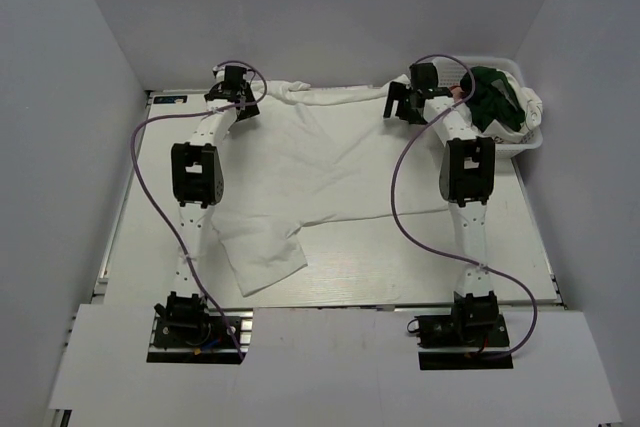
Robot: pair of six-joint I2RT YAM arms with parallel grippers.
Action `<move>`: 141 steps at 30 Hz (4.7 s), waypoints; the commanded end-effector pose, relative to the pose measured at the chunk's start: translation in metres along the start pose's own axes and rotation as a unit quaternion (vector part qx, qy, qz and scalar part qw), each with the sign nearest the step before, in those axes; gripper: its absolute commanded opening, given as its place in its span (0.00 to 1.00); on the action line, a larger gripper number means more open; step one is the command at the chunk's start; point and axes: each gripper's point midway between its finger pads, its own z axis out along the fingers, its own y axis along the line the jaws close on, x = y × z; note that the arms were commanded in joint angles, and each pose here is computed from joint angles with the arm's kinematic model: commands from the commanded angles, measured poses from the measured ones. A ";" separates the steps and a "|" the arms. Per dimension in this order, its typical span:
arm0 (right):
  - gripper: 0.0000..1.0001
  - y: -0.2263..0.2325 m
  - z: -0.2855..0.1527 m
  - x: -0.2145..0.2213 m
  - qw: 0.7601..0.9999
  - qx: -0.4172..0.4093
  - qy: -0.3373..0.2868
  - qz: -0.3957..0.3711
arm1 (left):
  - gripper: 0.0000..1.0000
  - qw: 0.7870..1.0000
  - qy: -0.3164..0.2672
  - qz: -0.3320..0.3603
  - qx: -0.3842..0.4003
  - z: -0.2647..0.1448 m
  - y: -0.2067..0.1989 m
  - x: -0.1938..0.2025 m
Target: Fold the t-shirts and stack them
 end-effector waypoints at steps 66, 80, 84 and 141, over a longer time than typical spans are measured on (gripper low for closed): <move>0.90 -0.011 -0.237 0.161 0.997 -0.001 -0.071 0.035 | 0.73 0.937 0.304 -0.135 0.106 -0.326 0.114 0.312; 0.90 -0.025 -0.239 0.171 0.997 0.032 -0.055 0.033 | 0.71 0.910 0.384 -0.112 0.108 -0.347 0.125 0.351; 0.90 -0.032 -0.239 0.175 0.997 0.050 -0.052 0.042 | 0.71 0.901 0.404 -0.112 0.108 -0.345 0.127 0.367; 0.00 -0.032 -0.223 0.179 0.990 0.055 0.033 0.128 | 0.00 0.947 0.186 -0.103 0.241 -0.342 0.033 0.158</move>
